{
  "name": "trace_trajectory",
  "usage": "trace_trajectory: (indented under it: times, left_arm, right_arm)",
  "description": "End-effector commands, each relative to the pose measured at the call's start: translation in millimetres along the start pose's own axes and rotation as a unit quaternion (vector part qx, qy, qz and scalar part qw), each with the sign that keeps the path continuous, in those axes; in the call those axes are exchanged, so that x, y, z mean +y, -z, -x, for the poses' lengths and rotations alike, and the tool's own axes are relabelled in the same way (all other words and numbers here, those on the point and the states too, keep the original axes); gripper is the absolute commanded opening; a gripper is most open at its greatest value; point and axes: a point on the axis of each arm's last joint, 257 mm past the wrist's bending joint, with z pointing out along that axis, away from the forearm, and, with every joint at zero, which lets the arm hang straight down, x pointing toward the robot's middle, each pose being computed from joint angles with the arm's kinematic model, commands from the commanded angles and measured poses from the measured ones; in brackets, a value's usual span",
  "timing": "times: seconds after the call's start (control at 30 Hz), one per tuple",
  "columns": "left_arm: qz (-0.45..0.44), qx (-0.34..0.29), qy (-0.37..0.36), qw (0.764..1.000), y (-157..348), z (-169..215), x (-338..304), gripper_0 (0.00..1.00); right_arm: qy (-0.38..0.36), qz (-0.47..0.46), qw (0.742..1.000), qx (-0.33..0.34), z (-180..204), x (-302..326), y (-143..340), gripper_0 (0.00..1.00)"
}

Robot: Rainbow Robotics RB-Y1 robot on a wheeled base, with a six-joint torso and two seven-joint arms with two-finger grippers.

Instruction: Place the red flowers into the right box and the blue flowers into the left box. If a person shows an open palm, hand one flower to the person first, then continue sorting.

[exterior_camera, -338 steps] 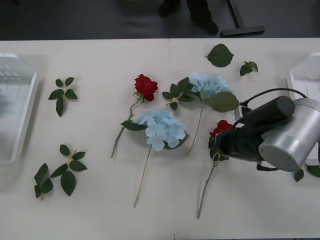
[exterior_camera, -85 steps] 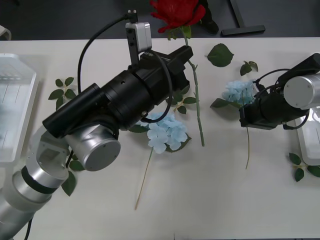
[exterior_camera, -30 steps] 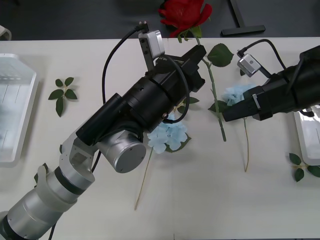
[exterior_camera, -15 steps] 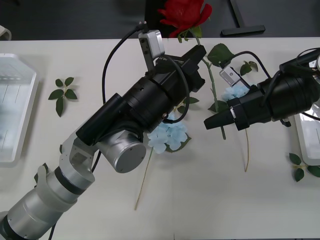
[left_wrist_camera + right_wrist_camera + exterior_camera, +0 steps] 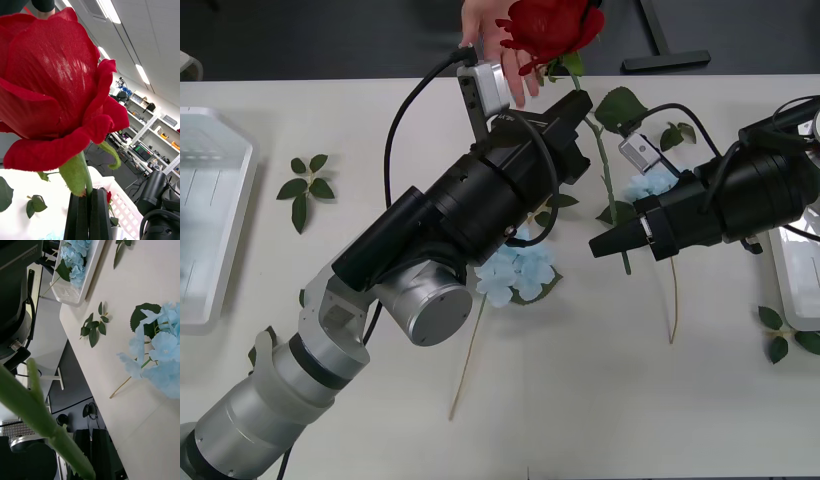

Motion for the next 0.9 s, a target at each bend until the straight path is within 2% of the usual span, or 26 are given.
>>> trace_trajectory:
  times: [0.03,0.07,0.1,0.13,0.17,0.23,0.27,0.33,0.9]
  left_arm:
    - [-0.031,-0.018,-0.012,0.999,-12.6,16.3,-27.4,0.00]
    - [-0.031,-0.018,-0.012,0.999,-12.6,16.3,-27.4,0.00]
    - [-0.031,-0.018,-0.012,0.999,-12.6,16.3,-27.4,0.23]
    - [-0.031,-0.018,-0.012,0.999,-12.6,16.3,-27.4,0.50]
    - [-0.031,-0.018,-0.012,0.999,-12.6,16.3,-27.4,0.71]
    - [-0.031,-0.018,-0.012,0.999,-12.6,16.3,-27.4,0.91]
    - [-0.031,-0.018,-0.012,0.999,-12.6,16.3,-27.4,0.96]
    - [-0.031,-0.018,-0.012,0.999,-12.6,16.3,-27.4,1.00]
    - [-0.031,-0.018,-0.012,0.999,-12.6,16.3,-27.4,1.00]
  right_arm:
    - [0.007,0.008,1.000,0.010,4.6,15.3,-3.6,0.00]
    - [0.007,0.008,1.000,0.009,5.1,15.5,-3.6,0.00]
    - [0.006,0.008,1.000,0.009,5.1,15.5,-3.6,0.00]
    - [0.006,0.009,1.000,0.009,5.2,15.9,-3.6,0.00]
    - [0.005,0.009,1.000,0.008,5.3,16.3,-3.6,0.00]
    - [0.004,0.010,1.000,0.008,5.5,16.6,-3.6,0.00]
    - [0.004,0.011,1.000,0.008,5.6,17.0,-3.6,0.00]
    - [0.004,0.012,1.000,0.007,5.9,17.7,-3.6,0.00]
    - [-0.002,0.001,1.000,-0.003,9.4,12.1,3.1,0.00]
